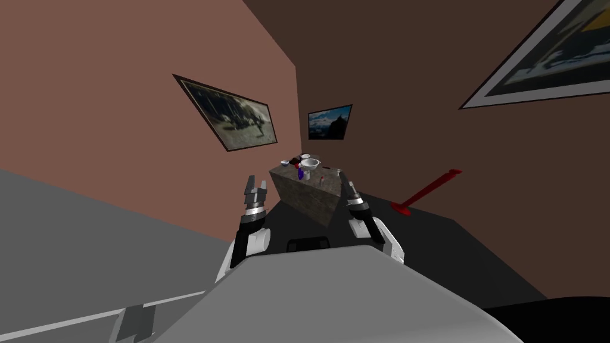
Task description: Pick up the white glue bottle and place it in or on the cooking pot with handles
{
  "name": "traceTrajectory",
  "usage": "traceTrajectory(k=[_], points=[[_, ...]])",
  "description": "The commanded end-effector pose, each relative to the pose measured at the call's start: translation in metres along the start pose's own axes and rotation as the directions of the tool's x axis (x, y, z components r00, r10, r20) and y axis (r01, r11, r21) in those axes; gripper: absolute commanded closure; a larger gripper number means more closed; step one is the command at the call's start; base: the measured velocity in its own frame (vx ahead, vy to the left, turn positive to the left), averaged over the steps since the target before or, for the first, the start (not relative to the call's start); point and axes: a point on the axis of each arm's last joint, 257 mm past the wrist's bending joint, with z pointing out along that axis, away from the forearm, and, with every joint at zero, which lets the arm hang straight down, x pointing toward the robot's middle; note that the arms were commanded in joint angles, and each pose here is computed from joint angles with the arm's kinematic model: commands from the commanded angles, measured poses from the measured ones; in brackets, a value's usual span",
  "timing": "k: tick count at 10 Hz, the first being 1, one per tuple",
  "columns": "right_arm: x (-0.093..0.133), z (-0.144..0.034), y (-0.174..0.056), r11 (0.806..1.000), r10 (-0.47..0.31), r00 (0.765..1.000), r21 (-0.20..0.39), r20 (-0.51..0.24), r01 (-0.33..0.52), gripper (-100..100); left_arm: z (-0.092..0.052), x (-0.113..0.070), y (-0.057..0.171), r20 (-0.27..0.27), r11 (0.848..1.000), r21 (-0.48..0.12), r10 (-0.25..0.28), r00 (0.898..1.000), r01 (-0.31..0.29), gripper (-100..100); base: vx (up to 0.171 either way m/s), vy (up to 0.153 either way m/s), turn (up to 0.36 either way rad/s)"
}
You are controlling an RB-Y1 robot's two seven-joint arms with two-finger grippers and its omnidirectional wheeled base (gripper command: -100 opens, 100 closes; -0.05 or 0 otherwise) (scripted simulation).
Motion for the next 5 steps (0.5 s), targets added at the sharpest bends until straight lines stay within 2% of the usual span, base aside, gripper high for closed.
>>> traceTrajectory(k=[1,2,5], points=[[0.011,-0.001,-0.011,0.999,-0.031,0.999,0.021,-0.028,0.031,-100,0.0,0.0,0.0,0.0,1.0,0.0,0.0,1.0,0.0,0,-0.016,0.058,-0.052],[0.02,-0.002,-0.021,0.998,-0.057,0.997,0.039,-0.052,0.059,-100,0.0,0.0,0.0,0.0,1.0,0.0,0.0,1.0,0.0,0,-0.028,0.083,-0.079],[0.046,-0.008,-0.053,0.985,-0.135,0.982,0.089,-0.129,0.147,-100,0.0,0.0,0.0,0.0,1.0,0.0,0.0,1.0,0.0,0,-0.045,0.134,-0.084]])
